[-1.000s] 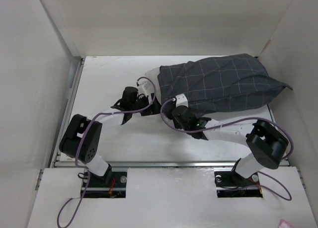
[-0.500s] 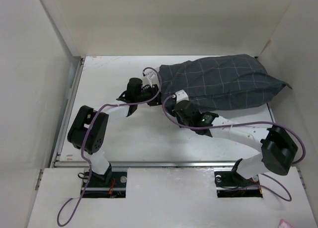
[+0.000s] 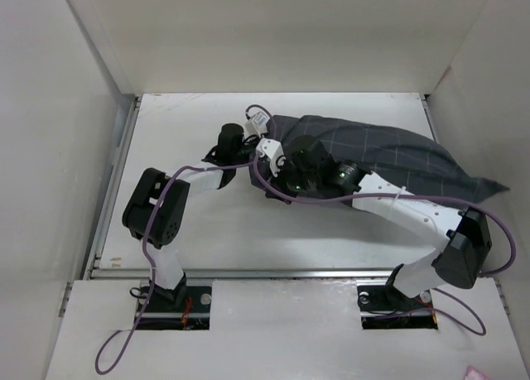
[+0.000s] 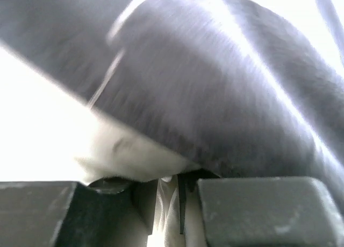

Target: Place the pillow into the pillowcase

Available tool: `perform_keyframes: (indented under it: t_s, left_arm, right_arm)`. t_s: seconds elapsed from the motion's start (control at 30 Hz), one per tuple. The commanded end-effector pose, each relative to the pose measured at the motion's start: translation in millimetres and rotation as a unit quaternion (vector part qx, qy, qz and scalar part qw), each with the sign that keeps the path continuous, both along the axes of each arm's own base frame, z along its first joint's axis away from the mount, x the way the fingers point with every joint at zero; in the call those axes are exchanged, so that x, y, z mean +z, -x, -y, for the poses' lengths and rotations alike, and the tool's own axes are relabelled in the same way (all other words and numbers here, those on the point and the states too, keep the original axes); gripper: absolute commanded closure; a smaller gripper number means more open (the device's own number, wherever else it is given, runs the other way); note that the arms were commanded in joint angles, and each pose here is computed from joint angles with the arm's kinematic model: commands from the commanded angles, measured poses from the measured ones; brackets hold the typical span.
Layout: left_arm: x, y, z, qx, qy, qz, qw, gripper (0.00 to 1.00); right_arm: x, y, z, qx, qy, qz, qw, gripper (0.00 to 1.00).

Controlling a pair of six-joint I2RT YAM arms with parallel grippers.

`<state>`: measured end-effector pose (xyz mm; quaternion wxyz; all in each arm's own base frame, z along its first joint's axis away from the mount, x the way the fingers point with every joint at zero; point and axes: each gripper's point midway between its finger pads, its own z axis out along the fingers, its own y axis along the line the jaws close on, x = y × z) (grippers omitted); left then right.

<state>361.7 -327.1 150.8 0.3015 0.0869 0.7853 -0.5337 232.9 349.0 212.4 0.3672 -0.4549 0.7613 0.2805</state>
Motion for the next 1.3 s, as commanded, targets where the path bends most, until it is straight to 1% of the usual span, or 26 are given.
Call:
perform_keyframes:
  t_s: [0.0, 0.13, 0.17, 0.2, 0.23, 0.3, 0.33, 0.37, 0.4, 0.43, 0.47, 0.5, 0.6, 0.63, 0.67, 0.7, 0.73, 0.8, 0.83, 0.87, 0.97, 1.1, 1.17, 1.2, 1.23, 1.27]
  left_arm:
    - [20, -2, 22, -0.019, 0.028, 0.039, 0.999, 0.86]
    - [18, 1, 21, -0.019, 0.025, 0.033, 0.999, 0.86]
    - [21, 2, 20, -0.019, 0.025, 0.033, 0.999, 0.84]
    - [19, 6, 18, -0.019, 0.023, 0.028, 0.999, 0.78]
    - [19, 14, 13, -0.022, 0.012, 0.033, 0.999, 0.53]
    - [20, 20, 1, -0.011, 0.003, 0.037, 0.999, 0.39]
    - [8, 27, -10, 0.000, -0.009, 0.026, 1.000, 0.30]
    - [18, 22, -28, 0.035, -0.014, 0.034, 0.999, 0.18]
    - [18, 21, -39, 0.053, -0.021, 0.038, 0.998, 0.16]
    - [18, 20, -49, 0.071, -0.027, 0.037, 0.996, 0.15]
    - [17, 20, -68, 0.097, -0.039, 0.037, 0.994, 0.12]
    - [17, 11, -80, 0.128, -0.056, 0.046, 0.989, 0.08]
    - [5, -3, -115, 0.197, -0.101, 0.016, 0.975, 0.06]
    - [4, -9, -124, 0.213, -0.113, 0.013, 0.971, 0.06]
    - [6, -12, -129, 0.218, -0.116, 0.014, 0.969, 0.06]
    - [10, -19, -139, 0.231, -0.114, 0.017, 0.966, 0.06]
    - [16, -19, -137, 0.217, -0.100, 0.023, 0.971, 0.06]
    - [36, -19, -126, 0.187, -0.076, 0.053, 0.978, 0.06]
    - [49, -17, -118, 0.162, -0.057, 0.071, 0.983, 0.06]
    - [56, -17, -115, 0.151, -0.055, 0.085, 0.983, 0.05]
    - [70, -15, -91, 0.092, -0.064, 0.125, 0.986, 0.05]
    - [69, -7, -64, 0.036, -0.060, 0.144, 0.987, 0.03]
    - [59, -4, -47, 0.012, -0.059, 0.136, 0.989, 0.03]
    - [55, -2, -39, -0.004, -0.058, 0.136, 0.989, 0.03]
    - [50, -2, -32, -0.012, -0.061, 0.128, 0.990, 0.07]
    - [54, -3, -24, -0.027, -0.057, 0.136, 0.989, 0.14]
  right_arm:
    - [79, 51, -47, 0.181, -0.136, 0.038, 0.973, 1.00]
    - [73, 38, -38, 0.139, -0.116, 0.052, 0.982, 1.00]
    - [70, 34, -36, 0.125, -0.109, 0.051, 0.985, 0.90]
    - [67, 32, -34, 0.117, -0.101, 0.049, 0.987, 0.65]
    - [57, 33, -29, 0.107, -0.085, 0.035, 0.990, 0.59]
    - [53, 34, -22, 0.098, -0.071, 0.029, 0.992, 0.41]
    - [56, 36, -17, 0.091, -0.070, 0.028, 0.993, 0.33]
    - [55, 40, -11, 0.091, -0.063, 0.022, 0.994, 0.27]
    - [56, 38, -5, 0.071, -0.058, 0.024, 0.995, 0.22]
    - [63, 37, -1, 0.058, -0.064, 0.030, 0.996, 0.10]
    - [78, 40, 8, 0.037, -0.079, 0.031, 0.996, 0.06]
    - [86, 28, 19, -0.014, -0.079, 0.048, 0.996, 0.01]
    - [118, 6, 47, -0.152, -0.126, 0.063, 0.978, 0.00]
    - [119, -15, 71, -0.244, -0.119, 0.085, 0.959, 0.00]
    - [124, -24, 84, -0.295, -0.126, 0.091, 0.943, 0.00]
    - [115, -30, 99, -0.365, -0.130, 0.068, 0.919, 0.00]
    - [112, -43, 128, -0.452, -0.118, 0.086, 0.880, 0.00]
    - [92, -56, 144, -0.538, -0.107, 0.050, 0.835, 0.00]
    - [74, -55, 160, -0.567, -0.066, 0.037, 0.820, 0.00]
    - [65, -64, 174, -0.594, -0.057, 0.019, 0.802, 0.00]
    - [36, -78, 195, -0.635, -0.036, -0.023, 0.771, 0.00]
    - [5, -85, 231, -0.678, 0.015, -0.046, 0.734, 0.00]
    - [-9, -90, 238, -0.683, 0.030, -0.054, 0.727, 0.00]
    - [-14, -93, 237, -0.672, 0.029, -0.067, 0.737, 0.00]
    - [-21, -97, 230, -0.653, 0.037, -0.071, 0.753, 0.00]
    - [-34, -100, 224, -0.620, 0.068, -0.069, 0.779, 0.00]
